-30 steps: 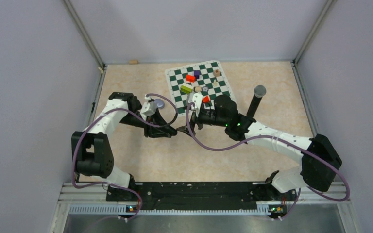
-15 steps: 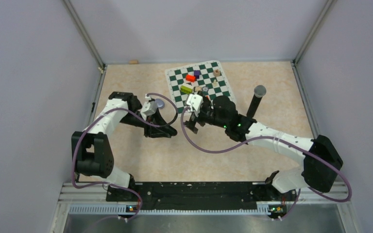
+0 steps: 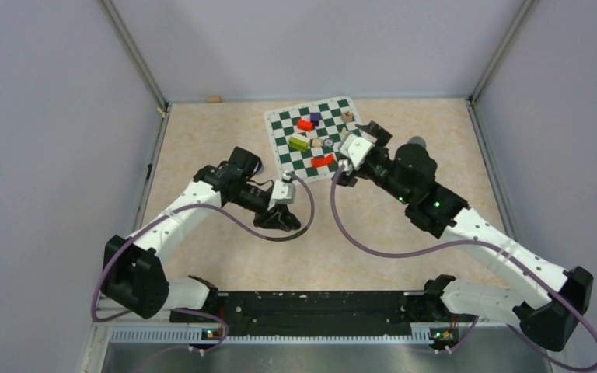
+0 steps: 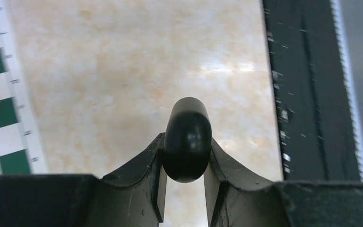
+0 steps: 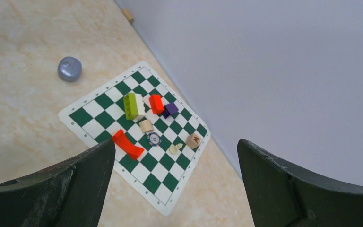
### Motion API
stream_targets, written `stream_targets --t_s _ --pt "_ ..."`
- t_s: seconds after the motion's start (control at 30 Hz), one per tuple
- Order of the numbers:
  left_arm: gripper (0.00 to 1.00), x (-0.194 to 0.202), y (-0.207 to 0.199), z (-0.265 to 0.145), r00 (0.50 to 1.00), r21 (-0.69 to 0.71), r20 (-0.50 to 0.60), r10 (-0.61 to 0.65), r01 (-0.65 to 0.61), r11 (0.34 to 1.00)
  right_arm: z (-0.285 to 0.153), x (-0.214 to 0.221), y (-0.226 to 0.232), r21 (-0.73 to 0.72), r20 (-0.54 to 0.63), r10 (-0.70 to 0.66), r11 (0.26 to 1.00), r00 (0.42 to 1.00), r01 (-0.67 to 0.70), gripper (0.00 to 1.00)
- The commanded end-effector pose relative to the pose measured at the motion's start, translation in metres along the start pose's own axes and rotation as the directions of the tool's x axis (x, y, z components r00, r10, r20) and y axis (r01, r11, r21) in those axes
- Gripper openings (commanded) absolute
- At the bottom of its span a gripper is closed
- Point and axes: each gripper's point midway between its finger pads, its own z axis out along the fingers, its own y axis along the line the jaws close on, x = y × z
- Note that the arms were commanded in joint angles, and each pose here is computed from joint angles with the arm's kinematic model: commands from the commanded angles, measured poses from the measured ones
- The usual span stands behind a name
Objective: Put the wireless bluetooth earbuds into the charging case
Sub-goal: Place the charging case at the center of the board.
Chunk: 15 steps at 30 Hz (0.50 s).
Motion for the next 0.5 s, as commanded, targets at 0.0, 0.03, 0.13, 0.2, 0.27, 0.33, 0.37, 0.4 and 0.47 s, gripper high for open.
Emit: stream_targets --t_s 0.0,0.03,0.13,0.2,0.27,0.33,0.37,0.4,0.47 --pt "0.0 -0.039 0.074 -0.002 0.985 -0.245 0.139 -0.098 0.13 0.961 -0.033 -0.005 -0.035 0.077 0.051 0.103 0.991 0.993 -0.107 0.99" --pt "0.0 -0.046 0.078 0.002 0.973 -0.24 0.186 -0.137 0.18 0.954 -0.036 -0.003 -0.038 0.086 0.068 0.137 0.986 0.988 -0.143 0.99" --pt "0.0 -0.059 0.096 0.02 0.939 -0.298 0.292 -0.18 0.268 0.916 -0.042 0.003 -0.041 0.113 0.118 0.191 0.972 0.974 -0.204 0.99" --pt "0.0 -0.065 0.107 0.032 0.916 -0.338 0.35 -0.197 0.32 0.885 -0.043 0.011 -0.046 0.152 0.123 0.194 0.965 0.973 -0.212 0.99" --pt "0.0 -0.057 0.122 0.041 0.85 -0.337 0.4 -0.343 0.484 0.807 -0.045 0.017 -0.053 0.196 0.116 0.203 0.955 0.972 -0.223 0.99" --pt "0.0 -0.04 0.134 0.055 0.774 -0.315 0.411 -0.481 0.616 0.722 -0.049 0.019 -0.057 0.216 0.127 0.217 0.946 0.968 -0.24 0.99" --pt "0.0 -0.033 0.136 0.062 0.741 -0.29 0.408 -0.533 0.659 0.694 -0.05 0.019 -0.057 0.218 0.133 0.219 0.945 0.967 -0.244 0.99" --pt "0.0 -0.027 0.136 0.071 0.71 -0.26 0.401 -0.578 0.694 0.672 -0.051 0.02 -0.056 0.219 0.139 0.218 0.944 0.966 -0.245 0.99" --pt "0.0 -0.012 0.14 0.084 0.639 -0.233 0.408 -0.652 0.763 0.602 -0.052 0.021 -0.055 0.226 0.146 0.218 0.942 0.965 -0.247 0.99"
